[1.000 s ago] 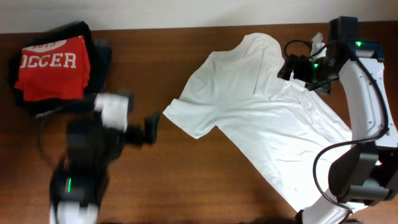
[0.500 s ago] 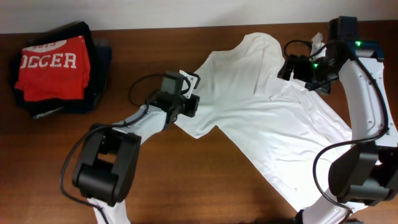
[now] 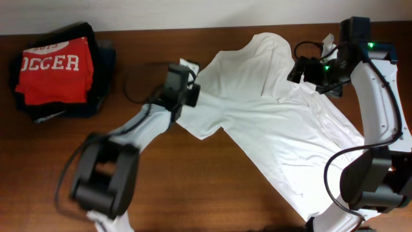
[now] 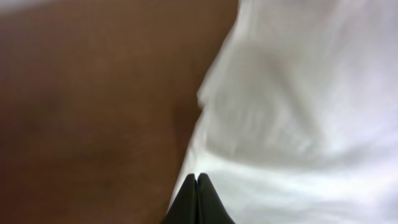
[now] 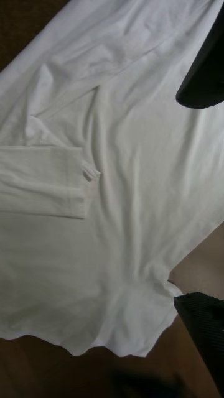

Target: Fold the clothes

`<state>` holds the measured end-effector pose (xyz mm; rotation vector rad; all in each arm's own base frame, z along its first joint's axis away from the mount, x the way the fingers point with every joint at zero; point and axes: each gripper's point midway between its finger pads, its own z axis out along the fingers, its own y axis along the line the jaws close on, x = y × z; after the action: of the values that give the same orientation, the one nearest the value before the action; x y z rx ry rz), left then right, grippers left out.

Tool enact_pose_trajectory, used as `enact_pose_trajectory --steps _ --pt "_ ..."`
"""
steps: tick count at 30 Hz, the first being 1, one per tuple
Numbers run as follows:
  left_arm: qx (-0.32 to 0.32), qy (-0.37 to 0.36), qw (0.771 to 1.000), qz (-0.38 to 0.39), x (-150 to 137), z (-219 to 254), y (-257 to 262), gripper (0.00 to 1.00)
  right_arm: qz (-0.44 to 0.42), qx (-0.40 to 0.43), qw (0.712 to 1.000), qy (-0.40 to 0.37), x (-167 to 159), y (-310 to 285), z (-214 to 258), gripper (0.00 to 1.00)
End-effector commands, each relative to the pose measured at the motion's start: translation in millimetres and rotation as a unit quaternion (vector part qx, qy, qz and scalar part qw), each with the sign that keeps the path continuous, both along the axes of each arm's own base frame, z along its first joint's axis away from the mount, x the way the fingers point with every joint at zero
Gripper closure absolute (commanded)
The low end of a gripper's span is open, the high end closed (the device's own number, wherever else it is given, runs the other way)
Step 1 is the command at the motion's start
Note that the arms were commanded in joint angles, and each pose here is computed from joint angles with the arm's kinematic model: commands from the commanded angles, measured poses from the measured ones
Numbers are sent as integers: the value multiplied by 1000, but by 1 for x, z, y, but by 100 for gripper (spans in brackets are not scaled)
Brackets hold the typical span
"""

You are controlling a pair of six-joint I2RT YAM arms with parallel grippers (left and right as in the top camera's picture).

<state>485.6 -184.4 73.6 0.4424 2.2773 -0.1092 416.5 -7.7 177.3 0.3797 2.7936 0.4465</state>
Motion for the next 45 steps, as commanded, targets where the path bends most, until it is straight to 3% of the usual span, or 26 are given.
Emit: enact_pose_trajectory --steps 1,3,6,9,12,15,20,21,24,26,28,31,32,33,34,35,36,38,39,40,41,44,45 --pt "-25 8 998 51 -30 71 22 100 -1 -6 1000 -3 0 -4 2 2" --pt "0 101 992 70 -57 25 32 99 -1 -6 1000 -3 0 -4 2 2" --pt "47 198 976 74 -74 -65 39 100 -1 -6 1000 -3 0 -4 2 2" --pt "58 231 968 74 -78 -113 39 100 -1 -6 1000 -3 0 -4 2 2" --pt "70 273 957 71 -98 -119 44 100 -1 -6 1000 -3 0 -4 2 2" --pt "99 364 920 106 -146 -127 62 100 -1 -6 1000 -3 0 -4 2 2" --pt "129 443 875 146 -192 -118 80 100 -1 -6 1000 -2 0 -4 2 2" --pt "127 438 878 143 -192 -111 78 100 -1 -6 1000 -3 0 -4 2 2" --pt "81 322 932 146 -164 -30 66 99 -1 -6 1000 -2 0 -4 2 2" --pt "11 198 970 139 -155 65 64 99 -1 -6 1000 -3 0 -4 2 2" --pt "-33 102 984 143 -164 134 75 99 -1 -6 1000 -3 0 -4 2 2" --pt "-40 31 985 167 -172 175 94 98 -1 -6 1000 -3 0 -4 2 2" --pt "-38 32 984 168 -171 174 95 90 -1 -6 1000 -3 0 -4 2 2" --pt "-34 39 984 168 -170 169 94 48 -1 -6 1000 -3 0 -4 2 2" --pt "-28 48 984 169 -167 162 93 38 -1 -8 1000 -13 5 -5 3 2" --pt "-24 53 984 169 -166 158 92 13 -2 -11 999 -36 15 -7 7 2" --pt "-19 62 983 169 -164 152 91 1 1 -3 999 -36 15 -3 8 2" --pt "-15 67 983 170 -162 148 91 1 10 2 999 -35 14 4 8 5" --pt "-14 69 983 170 -162 146 90 1 38 -5 999 -38 13 11 5 64" --pt "-14 70 983 170 -162 146 90 1 59 -9 997 -39 12 17 3 85" --pt "-14 69 983 170 -162 146 90 1 69 -9 997 -34 12 24 -1 95" --pt "-14 69 983 170 -162 146 90 1 92 -8 995 -37 15 43 -4 90" --pt "-14 70 983 170 -162 146 90 1 93 -3 995 -41 17 45 -4 73"
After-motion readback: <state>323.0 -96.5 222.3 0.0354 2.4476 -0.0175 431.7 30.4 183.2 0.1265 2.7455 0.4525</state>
